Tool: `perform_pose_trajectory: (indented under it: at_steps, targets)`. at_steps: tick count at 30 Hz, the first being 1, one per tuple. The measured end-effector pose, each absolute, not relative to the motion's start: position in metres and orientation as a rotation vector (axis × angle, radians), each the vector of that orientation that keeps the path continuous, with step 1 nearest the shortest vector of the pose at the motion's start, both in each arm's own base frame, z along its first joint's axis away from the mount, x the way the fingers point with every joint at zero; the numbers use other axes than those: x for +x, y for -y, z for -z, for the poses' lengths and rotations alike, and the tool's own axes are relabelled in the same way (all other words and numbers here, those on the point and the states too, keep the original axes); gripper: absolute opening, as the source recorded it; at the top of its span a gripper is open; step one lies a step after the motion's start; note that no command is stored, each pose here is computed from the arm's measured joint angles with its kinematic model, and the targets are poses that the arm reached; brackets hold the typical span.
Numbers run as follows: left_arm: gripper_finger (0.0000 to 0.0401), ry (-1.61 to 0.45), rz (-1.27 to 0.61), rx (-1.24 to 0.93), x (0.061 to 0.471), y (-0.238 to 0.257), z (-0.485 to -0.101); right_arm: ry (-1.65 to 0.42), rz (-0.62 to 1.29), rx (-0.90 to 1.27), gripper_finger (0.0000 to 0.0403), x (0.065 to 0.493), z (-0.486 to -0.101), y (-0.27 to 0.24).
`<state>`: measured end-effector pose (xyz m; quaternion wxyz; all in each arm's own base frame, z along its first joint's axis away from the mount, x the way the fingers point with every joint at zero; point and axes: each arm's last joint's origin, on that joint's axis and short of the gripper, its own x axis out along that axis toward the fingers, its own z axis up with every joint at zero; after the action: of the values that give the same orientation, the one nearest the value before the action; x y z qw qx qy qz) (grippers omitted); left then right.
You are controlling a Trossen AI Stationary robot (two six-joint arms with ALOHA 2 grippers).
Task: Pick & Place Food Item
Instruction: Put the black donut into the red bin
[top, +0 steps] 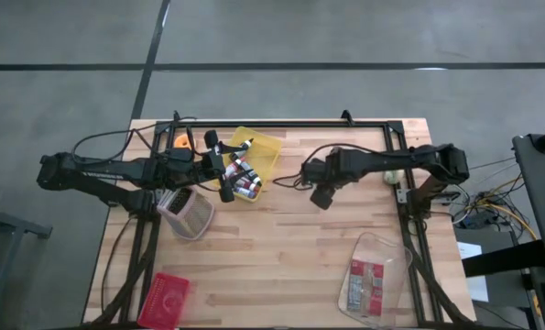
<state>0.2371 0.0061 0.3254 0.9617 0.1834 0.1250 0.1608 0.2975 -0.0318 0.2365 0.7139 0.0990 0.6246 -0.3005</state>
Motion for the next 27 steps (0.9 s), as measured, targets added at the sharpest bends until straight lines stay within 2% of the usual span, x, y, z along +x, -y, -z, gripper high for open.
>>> perform_pose_trajectory:
  at_steps: [8, 18, 27]
  targets:
    - [0.0280, -0.253, -0.325, 0.371, 0.237, -0.006, -0.325, -1.360, 0.617, 0.178, 0.0160, 0.300, -0.234, 0.052]
    - [0.0280, -0.253, -0.326, 0.371, 0.237, -0.006, -0.325, -1.370, 0.485, 0.285, 0.0160, 0.294, -0.226, 0.087]
    - [0.0280, -0.253, -0.326, 0.371, 0.237, -0.006, -0.325, -1.395, 0.521, 0.312, 0.0160, 0.282, -0.221, 0.114]
